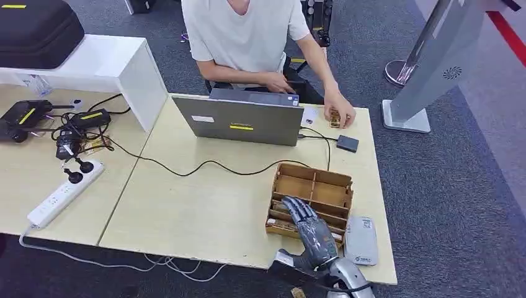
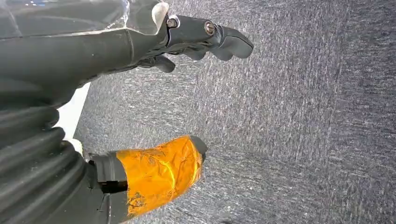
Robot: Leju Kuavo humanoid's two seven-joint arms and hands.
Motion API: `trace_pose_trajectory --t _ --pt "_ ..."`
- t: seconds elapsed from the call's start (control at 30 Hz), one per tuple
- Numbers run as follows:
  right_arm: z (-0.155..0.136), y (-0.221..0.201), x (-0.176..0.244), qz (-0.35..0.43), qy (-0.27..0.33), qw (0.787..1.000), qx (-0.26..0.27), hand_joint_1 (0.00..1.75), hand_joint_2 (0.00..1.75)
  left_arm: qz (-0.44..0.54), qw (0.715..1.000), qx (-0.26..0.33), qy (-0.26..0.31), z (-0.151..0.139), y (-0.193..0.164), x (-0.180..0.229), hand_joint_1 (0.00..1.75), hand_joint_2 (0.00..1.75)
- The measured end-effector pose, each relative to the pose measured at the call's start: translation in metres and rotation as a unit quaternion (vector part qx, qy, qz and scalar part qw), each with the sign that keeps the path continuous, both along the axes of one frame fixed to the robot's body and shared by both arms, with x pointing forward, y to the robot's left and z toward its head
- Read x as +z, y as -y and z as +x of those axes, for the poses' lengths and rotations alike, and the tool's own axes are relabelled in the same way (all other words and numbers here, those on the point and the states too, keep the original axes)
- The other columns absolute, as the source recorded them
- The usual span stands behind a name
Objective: Pass the card to the sensor for recognition and then transmit it.
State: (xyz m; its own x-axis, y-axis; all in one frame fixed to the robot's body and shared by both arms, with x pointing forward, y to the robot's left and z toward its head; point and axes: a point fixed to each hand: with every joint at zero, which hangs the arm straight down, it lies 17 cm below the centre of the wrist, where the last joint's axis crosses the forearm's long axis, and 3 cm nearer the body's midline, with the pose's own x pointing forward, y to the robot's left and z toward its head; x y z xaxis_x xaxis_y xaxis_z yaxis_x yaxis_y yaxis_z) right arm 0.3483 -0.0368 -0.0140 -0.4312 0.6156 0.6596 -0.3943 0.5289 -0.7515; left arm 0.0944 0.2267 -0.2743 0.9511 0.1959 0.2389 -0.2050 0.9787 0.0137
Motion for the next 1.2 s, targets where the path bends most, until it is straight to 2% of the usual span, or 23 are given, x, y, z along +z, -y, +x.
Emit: trace_pose_trajectory --t 0.27,0.3,1.2 --pt "0.001 0.0 -0.001 -0.001 -0.001 1.0 0.001 0.0 1.75 -0.001 1.0 0.0 -0.003 -0.001 0.0 0.0 0.0 1.75" --pt "0.001 -0.001 -0.002 -0.001 -0.002 1.0 0.001 1.75 1.75 -0.002 1.0 0.0 -0.004 -0.001 0.001 0.0 0.0 1.75" --pt "0.01 -0.003 0.008 0.016 0.003 1.0 -0.002 1.75 1.75 0.005 1.0 0.002 0.009 0.003 0.0 0.001 0.0 1.75"
